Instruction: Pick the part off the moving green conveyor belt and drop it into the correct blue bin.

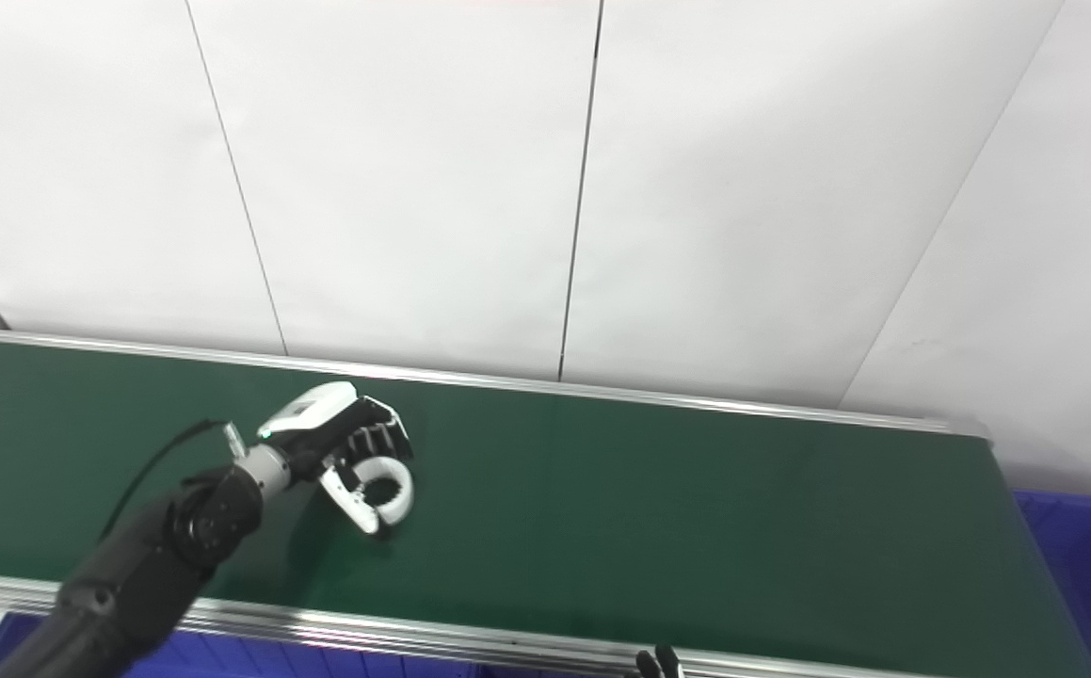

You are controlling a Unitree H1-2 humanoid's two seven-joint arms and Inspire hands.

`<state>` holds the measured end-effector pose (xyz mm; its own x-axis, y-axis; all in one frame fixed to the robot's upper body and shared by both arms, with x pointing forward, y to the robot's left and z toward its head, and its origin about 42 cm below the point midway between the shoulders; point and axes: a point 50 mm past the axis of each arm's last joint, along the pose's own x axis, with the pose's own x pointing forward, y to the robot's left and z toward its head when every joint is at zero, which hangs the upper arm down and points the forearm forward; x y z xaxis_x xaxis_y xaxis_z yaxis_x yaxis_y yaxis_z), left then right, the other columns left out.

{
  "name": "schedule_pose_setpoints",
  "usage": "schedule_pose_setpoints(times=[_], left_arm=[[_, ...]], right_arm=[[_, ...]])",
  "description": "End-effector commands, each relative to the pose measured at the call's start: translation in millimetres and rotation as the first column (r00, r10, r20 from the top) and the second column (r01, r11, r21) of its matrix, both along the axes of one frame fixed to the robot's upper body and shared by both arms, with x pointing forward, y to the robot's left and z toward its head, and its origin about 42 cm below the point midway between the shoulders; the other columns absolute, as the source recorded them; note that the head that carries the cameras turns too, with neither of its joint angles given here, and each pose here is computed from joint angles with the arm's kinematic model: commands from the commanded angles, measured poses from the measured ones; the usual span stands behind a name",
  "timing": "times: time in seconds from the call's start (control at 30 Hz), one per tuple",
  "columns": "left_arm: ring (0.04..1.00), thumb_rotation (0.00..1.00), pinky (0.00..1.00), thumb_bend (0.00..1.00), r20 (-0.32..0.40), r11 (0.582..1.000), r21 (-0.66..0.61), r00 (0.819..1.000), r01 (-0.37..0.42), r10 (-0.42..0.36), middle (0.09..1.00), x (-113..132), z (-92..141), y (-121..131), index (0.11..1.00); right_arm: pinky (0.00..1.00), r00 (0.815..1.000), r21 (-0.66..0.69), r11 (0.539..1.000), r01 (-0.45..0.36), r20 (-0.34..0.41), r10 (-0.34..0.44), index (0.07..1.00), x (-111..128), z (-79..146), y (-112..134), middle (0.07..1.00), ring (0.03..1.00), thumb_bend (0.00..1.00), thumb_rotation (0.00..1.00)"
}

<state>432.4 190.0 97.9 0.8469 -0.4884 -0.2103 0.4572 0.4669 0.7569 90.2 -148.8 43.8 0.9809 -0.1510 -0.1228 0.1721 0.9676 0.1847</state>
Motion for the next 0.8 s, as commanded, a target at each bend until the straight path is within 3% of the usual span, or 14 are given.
schedule_pose_setpoints(times=[0.0,0.3,0.53,0.67,0.77], left_arm=[[0.402,0.0,0.34,0.53,-0.002,0.996,-0.082,0.999,0.04,-0.04,0.464,-5.2,0.8,-10.7,0.498],[0.433,0.0,0.37,0.52,0.02,0.995,-0.084,0.998,0.061,-0.06,0.468,-21.3,-4.7,-17.1,0.502],[0.402,0.0,0.33,0.52,0.123,0.996,-0.057,0.991,0.068,-0.06,0.461,-23.8,12.8,-10.8,0.505],[0.381,0.0,0.31,0.52,0.301,0.993,-0.043,0.949,0.112,-0.094,0.45,-33.5,56.3,-4.4,0.511],[0.339,0.0,0.26,0.52,0.392,0.991,-0.022,0.913,0.131,-0.112,0.434,-49.9,90.4,2.1,0.518]], right_arm=[[0.87,1.0,0.024,1.0,0.004,0.022,-0.004,0.973,3.2,8.9,10.6,0.934,0.921,0.86,1.0],[0.86,1.0,0.017,1.0,0.0,0.025,0.0,0.972,5.6,7.8,12.2,0.931,0.913,0.86,1.0],[0.84,1.0,0.014,1.0,0.0,0.026,0.0,0.969,4.9,9.3,11.9,0.927,0.905,0.85,1.0],[0.85,1.0,0.018,1.0,0.004,0.026,-0.004,0.969,3.9,14.6,10.1,0.927,0.906,0.84,1.0],[0.85,1.0,0.02,1.0,0.004,0.028,-0.005,0.973,3.7,19.4,7.3,0.933,0.911,0.84,1.0]])
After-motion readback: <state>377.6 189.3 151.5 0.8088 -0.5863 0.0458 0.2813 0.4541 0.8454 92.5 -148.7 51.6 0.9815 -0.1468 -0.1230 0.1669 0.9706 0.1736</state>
